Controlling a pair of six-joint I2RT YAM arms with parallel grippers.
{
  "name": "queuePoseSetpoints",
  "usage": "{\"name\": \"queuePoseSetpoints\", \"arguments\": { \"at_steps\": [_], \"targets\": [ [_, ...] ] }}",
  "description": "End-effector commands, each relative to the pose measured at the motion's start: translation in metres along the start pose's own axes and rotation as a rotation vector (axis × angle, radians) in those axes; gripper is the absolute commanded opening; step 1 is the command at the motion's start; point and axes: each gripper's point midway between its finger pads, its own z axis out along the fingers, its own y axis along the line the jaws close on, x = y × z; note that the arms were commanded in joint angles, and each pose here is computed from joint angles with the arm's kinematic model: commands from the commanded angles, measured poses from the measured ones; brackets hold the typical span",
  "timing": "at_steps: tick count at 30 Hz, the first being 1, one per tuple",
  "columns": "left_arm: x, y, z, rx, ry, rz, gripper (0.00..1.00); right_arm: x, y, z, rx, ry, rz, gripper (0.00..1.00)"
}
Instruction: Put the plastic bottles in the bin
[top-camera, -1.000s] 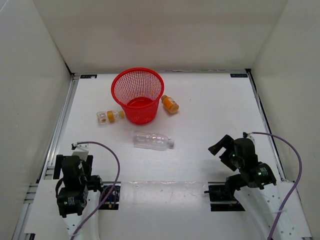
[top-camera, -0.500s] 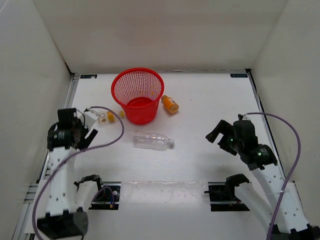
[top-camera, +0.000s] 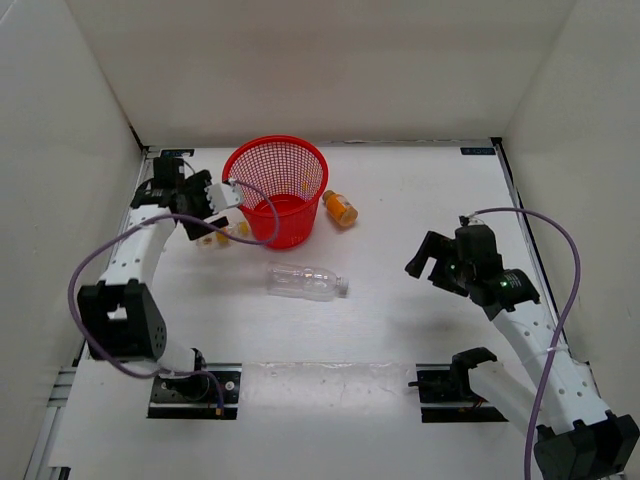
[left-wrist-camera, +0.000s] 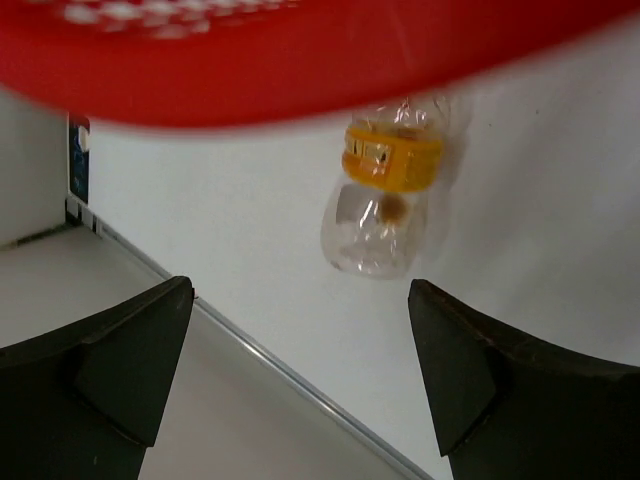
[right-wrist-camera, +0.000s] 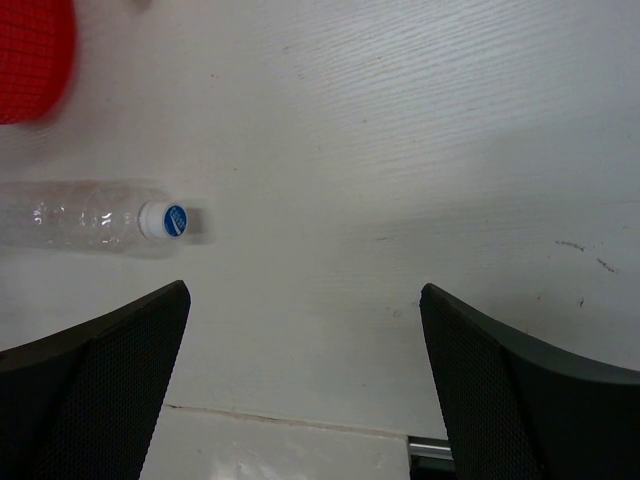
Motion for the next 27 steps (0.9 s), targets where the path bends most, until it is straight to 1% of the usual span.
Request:
{"name": "queuePoseSetpoints", "arguments": {
  "at_steps": [1, 4, 6, 7, 9, 10, 11, 12, 13, 14, 16, 18, 21, 23, 25, 27],
  "targets": [
    [-0.013, 0.002, 0.02, 0.038, -0.013, 0.098, 0.99, -0.013, 0.001, 0.001, -0.001, -0.061, -0.029, 0.99],
    [-0.005, -0.009, 0.036, 0.104, 0.006, 0.11, 0.99, -0.013, -0.007, 0.003, 0.033, -0.073, -0.028, 0.99],
    [-0.003, -0.011, 0.04, 0.145, 0.018, 0.099, 0.99, -0.018, -0.007, 0.004, 0.042, -0.092, -0.019, 0.99],
    [0.001, -0.015, 0.048, 0.187, 0.03, 0.089, 0.99, -0.017, -0.01, 0.006, 0.056, -0.088, -0.019, 0.99],
    [-0.004, -0.019, 0.055, 0.243, 0.015, 0.036, 0.99, -0.016, -0.01, 0.008, 0.063, -0.078, -0.019, 0.99],
    [-0.007, -0.012, 0.062, 0.263, 0.013, 0.02, 0.99, -0.015, -0.011, 0.011, 0.07, -0.067, -0.01, 0.99],
    [-0.004, -0.019, 0.063, 0.317, 0.031, 0.005, 0.99, -0.015, -0.011, 0.011, 0.07, -0.067, -0.01, 0.99],
    [0.0, -0.017, 0.066, 0.33, 0.042, -0.02, 0.99, -0.014, -0.013, 0.013, 0.084, -0.062, -0.01, 0.99],
    [-0.005, -0.008, 0.066, 0.323, 0.031, -0.028, 0.99, -0.017, -0.011, 0.013, 0.083, -0.064, -0.001, 0.99],
    [-0.003, -0.01, 0.071, 0.343, 0.04, -0.046, 0.99, -0.017, -0.011, 0.013, 0.083, -0.064, -0.001, 0.99],
    [-0.004, -0.003, 0.066, 0.333, 0.01, -0.094, 0.99, -0.019, -0.009, 0.013, 0.082, -0.065, 0.008, 0.99],
    [-0.017, 0.004, 0.048, 0.298, -0.054, -0.095, 0.99, -0.019, -0.009, 0.013, 0.082, -0.065, 0.008, 0.99],
    [-0.026, 0.012, 0.027, 0.21, -0.084, -0.063, 0.99, -0.02, -0.01, 0.017, 0.095, -0.062, 0.017, 0.99],
    [-0.041, 0.012, 0.015, 0.183, -0.117, -0.031, 0.99, -0.019, -0.011, 0.019, 0.1, -0.055, 0.027, 0.99],
    [-0.05, 0.012, 0.009, 0.174, -0.136, -0.026, 0.99, -0.018, -0.007, 0.021, 0.084, -0.044, 0.027, 0.99],
    [-0.05, 0.011, 0.009, 0.176, -0.133, -0.063, 0.99, -0.017, -0.008, 0.023, 0.089, -0.036, 0.027, 0.99]
  ]
}}
